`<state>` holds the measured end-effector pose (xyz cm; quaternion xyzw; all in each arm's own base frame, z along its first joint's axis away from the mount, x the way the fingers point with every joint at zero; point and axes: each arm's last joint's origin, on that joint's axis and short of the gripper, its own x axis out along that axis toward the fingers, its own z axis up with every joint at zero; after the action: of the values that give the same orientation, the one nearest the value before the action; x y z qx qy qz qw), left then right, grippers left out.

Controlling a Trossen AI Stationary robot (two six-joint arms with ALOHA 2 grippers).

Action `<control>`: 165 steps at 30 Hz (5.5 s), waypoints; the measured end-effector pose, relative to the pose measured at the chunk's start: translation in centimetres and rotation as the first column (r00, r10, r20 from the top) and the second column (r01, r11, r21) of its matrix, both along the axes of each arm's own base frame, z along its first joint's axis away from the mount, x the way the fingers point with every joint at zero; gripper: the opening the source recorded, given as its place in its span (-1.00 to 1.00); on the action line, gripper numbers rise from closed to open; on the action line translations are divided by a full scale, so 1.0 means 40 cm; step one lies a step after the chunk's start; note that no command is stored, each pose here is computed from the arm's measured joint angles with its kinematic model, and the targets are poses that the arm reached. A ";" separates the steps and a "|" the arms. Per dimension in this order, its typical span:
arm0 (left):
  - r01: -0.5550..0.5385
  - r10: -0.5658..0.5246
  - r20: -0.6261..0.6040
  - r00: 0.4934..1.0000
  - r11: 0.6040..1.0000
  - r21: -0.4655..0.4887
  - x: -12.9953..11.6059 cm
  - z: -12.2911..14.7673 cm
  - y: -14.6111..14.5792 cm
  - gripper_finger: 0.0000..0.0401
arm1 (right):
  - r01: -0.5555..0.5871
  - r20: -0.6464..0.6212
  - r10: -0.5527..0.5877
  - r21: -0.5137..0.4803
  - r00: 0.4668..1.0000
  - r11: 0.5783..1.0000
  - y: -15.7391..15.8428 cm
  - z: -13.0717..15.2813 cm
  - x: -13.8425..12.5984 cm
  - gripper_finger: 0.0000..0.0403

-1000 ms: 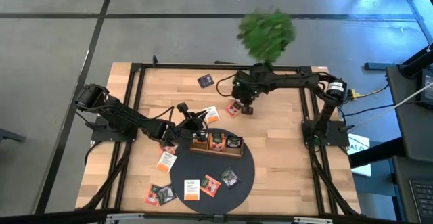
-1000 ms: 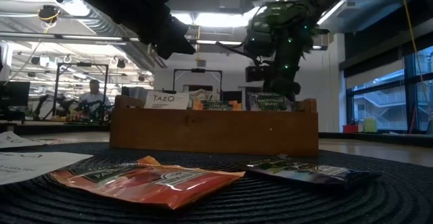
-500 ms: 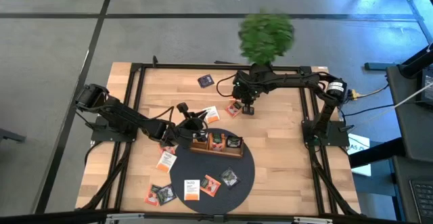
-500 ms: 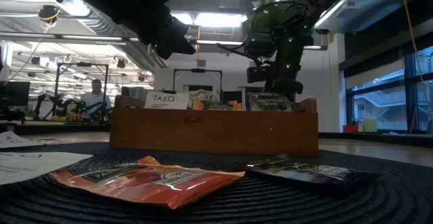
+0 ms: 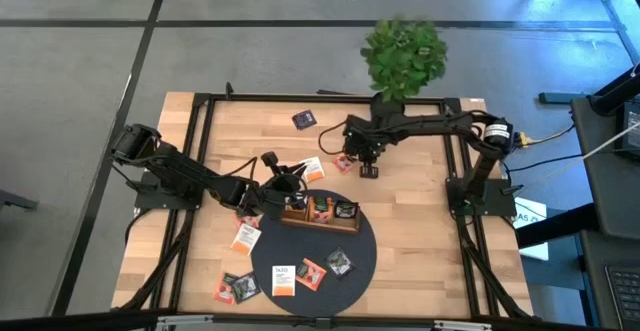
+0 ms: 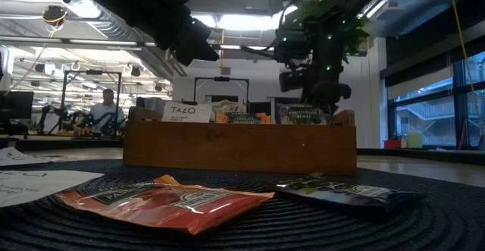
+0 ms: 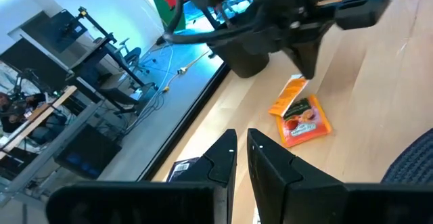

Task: Pick & Place Tea
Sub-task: Put the white orange tea bag into the left section of the wooden organizer

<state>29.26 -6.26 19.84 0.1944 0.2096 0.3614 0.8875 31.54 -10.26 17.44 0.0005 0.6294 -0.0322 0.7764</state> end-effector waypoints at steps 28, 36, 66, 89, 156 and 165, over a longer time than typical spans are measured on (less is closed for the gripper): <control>0.153 -0.152 0.019 0.988 0.983 -0.101 0.011 0.000 -0.006 -0.83 | 0.148 0.248 -0.098 -0.192 0.964 0.970 0.269 0.239 -0.140 -0.69; 0.155 -0.153 0.019 0.988 0.983 -0.101 0.011 -0.001 -0.007 -0.83 | 0.173 0.168 -0.121 -0.339 0.978 0.925 0.227 0.124 -0.176 -0.10; 0.189 -0.185 0.038 0.982 0.965 -0.184 0.020 -0.005 0.020 -0.83 | 0.188 0.233 -0.164 -0.086 0.959 0.978 0.069 -0.156 -0.197 -0.15; 0.191 -0.188 0.032 0.982 0.964 -0.183 0.020 -0.005 0.020 -0.83 | 0.200 0.197 -0.182 -0.075 0.963 0.977 0.083 -0.162 -0.202 -0.94; 0.450 -0.444 0.087 0.892 0.889 -0.080 0.042 0.036 -0.004 -0.83 | -0.256 0.680 -0.112 0.416 0.724 0.873 0.330 0.290 -0.148 -1.00; 0.469 -0.462 0.095 0.882 0.878 -0.092 0.042 0.036 -0.006 -0.82 | -0.275 0.664 -0.101 0.437 0.741 0.856 0.365 0.250 -0.100 -1.00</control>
<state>30.96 -6.50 21.26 0.1761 0.1454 0.1317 0.9646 27.52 4.34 27.43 0.1861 0.2949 0.1752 0.9207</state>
